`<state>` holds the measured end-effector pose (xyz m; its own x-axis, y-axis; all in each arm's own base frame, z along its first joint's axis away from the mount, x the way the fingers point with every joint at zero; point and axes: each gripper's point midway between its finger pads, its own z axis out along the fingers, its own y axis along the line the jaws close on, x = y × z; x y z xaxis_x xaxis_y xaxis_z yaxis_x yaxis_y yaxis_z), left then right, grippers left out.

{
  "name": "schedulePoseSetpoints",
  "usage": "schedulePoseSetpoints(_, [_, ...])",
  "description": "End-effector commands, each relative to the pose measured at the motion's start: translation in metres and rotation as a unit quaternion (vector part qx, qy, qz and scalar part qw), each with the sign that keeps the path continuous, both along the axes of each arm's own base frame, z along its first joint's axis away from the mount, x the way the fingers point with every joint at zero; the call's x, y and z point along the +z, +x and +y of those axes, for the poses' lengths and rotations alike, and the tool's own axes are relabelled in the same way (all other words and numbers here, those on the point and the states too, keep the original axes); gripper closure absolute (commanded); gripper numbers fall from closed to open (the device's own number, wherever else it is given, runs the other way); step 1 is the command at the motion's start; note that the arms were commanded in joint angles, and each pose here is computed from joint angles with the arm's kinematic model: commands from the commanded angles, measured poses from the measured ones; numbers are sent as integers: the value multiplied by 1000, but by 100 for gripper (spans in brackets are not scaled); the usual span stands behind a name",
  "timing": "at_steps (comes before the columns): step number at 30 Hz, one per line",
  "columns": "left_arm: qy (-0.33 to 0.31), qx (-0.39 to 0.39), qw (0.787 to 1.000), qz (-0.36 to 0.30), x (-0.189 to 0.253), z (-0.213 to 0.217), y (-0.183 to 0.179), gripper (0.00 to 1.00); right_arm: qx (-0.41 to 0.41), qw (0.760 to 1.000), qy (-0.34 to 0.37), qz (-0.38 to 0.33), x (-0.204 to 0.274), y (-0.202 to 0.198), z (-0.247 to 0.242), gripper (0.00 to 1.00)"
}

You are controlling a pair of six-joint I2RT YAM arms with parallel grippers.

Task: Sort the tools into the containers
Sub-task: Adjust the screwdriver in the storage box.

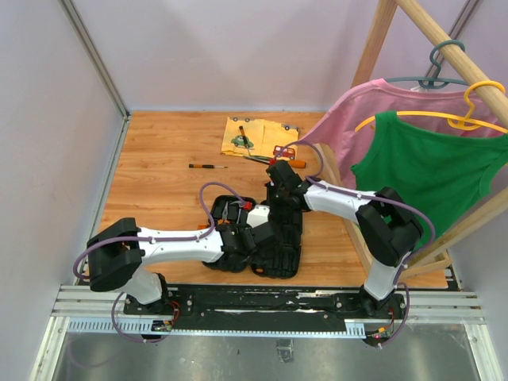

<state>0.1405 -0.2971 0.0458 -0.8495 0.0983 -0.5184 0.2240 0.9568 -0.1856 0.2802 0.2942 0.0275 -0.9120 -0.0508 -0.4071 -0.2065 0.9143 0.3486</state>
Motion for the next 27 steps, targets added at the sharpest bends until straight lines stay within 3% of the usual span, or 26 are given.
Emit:
schedulePoseSetpoints(1, [60, -13, 997, 49, -39, 24, -25, 81, 18, 972, -212, 100, -90, -56, -82, 99])
schedulePoseSetpoints(10, [68, -15, 996, 61, -45, 29, -31, 89, 25, 956, -260, 130, -113, -76, -105, 99])
schedulePoseSetpoints(20, [98, -23, 990, 96, -68, 44, -50, 99, 25, 957, -253, 142, -124, -86, -107, 99])
schedulePoseSetpoints(27, [109, -23, 988, 108, -75, 47, -57, 100, 28, 958, -247, 142, -125, -85, -104, 99])
